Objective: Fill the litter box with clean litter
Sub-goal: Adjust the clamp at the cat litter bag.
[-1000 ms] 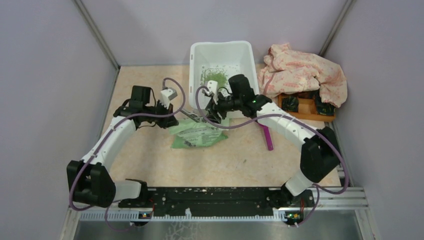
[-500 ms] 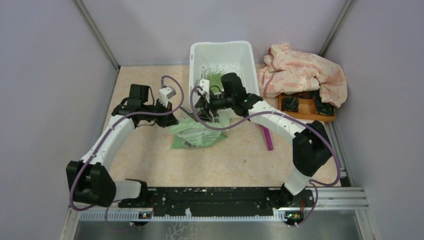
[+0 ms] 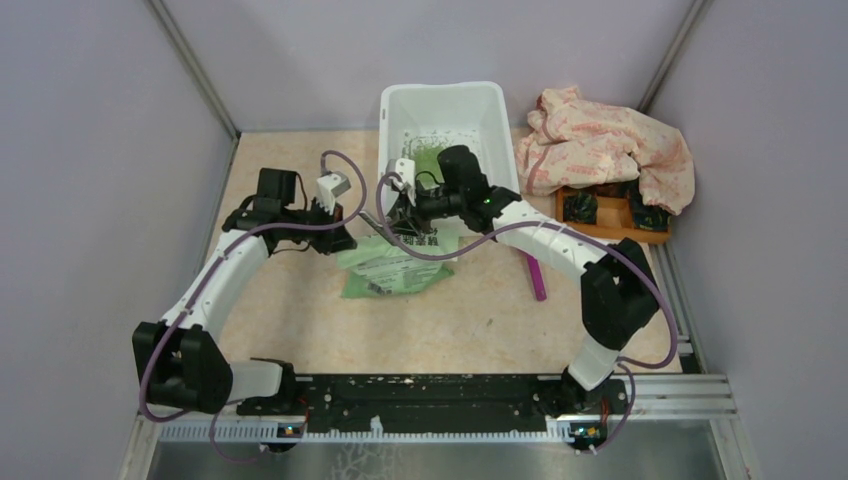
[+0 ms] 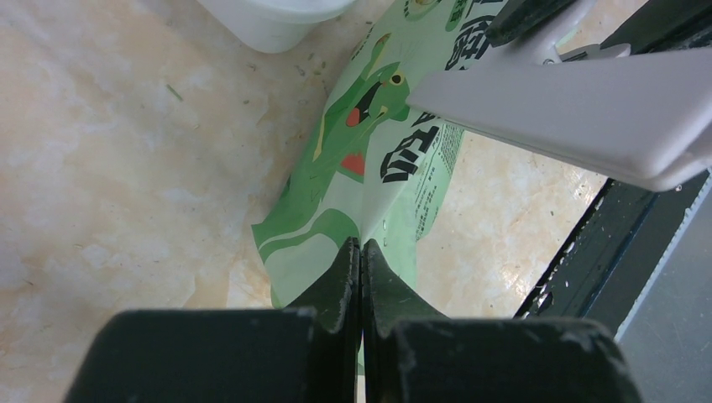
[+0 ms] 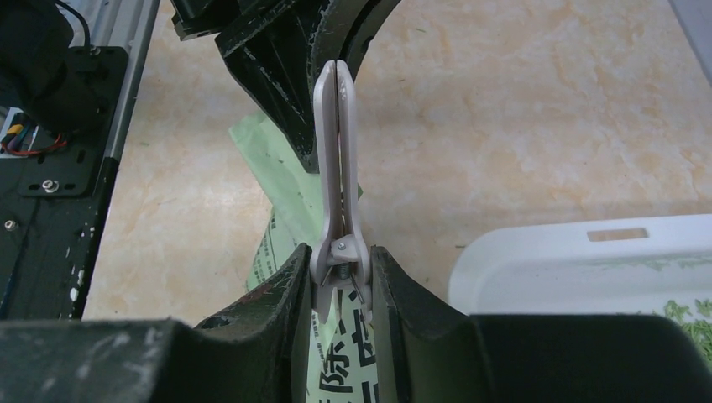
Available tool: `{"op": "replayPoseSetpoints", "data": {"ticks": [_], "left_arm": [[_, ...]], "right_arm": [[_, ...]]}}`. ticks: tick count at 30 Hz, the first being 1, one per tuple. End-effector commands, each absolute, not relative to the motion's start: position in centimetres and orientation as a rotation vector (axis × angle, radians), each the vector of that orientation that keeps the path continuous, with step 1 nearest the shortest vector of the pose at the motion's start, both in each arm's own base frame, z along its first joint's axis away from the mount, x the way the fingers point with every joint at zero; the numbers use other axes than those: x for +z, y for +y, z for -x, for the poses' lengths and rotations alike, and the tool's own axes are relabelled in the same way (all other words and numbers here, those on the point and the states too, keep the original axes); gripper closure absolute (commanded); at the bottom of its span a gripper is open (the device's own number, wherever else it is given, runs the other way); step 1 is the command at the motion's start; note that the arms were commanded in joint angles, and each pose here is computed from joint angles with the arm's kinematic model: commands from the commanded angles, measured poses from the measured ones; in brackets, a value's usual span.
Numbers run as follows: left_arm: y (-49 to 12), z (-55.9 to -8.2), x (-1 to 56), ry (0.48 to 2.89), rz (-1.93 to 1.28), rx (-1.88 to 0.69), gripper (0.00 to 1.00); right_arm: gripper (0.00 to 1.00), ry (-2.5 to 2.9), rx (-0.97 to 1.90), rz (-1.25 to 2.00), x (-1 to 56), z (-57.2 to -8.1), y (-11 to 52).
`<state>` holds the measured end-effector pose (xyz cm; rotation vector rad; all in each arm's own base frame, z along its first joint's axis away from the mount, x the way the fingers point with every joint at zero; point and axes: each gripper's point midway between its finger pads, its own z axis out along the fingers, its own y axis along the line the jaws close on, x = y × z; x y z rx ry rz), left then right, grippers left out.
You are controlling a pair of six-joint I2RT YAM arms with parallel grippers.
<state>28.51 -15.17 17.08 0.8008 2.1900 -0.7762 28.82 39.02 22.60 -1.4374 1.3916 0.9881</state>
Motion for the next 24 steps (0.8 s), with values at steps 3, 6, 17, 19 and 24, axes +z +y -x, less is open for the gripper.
{"op": "replayPoseSetpoints", "data": {"ticks": [3,6,17,19,24], "left_arm": [[-15.7,-29.8,20.3,2.061,-0.824,-0.782,1.0],[-15.6,-29.9,20.4,2.053,-0.825,-0.78,1.0],[-15.9,-29.9,21.6,2.006,-0.831,-0.805,1.0],[-15.8,-29.9,21.7,2.002,-0.83,-0.804,1.0],[-15.5,-29.8,22.0,1.986,-0.831,-0.791,1.0]], "right_arm": [[0.96,1.323,0.942,1.426,25.0,-29.7,40.0],[1.0,1.346,0.896,1.43,25.4,-30.2,39.8],[1.0,1.504,0.715,1.602,23.1,-30.3,39.1],[1.0,1.534,0.683,1.627,22.4,-30.1,38.8],[1.0,1.595,0.597,1.68,21.0,-30.0,37.8]]}}
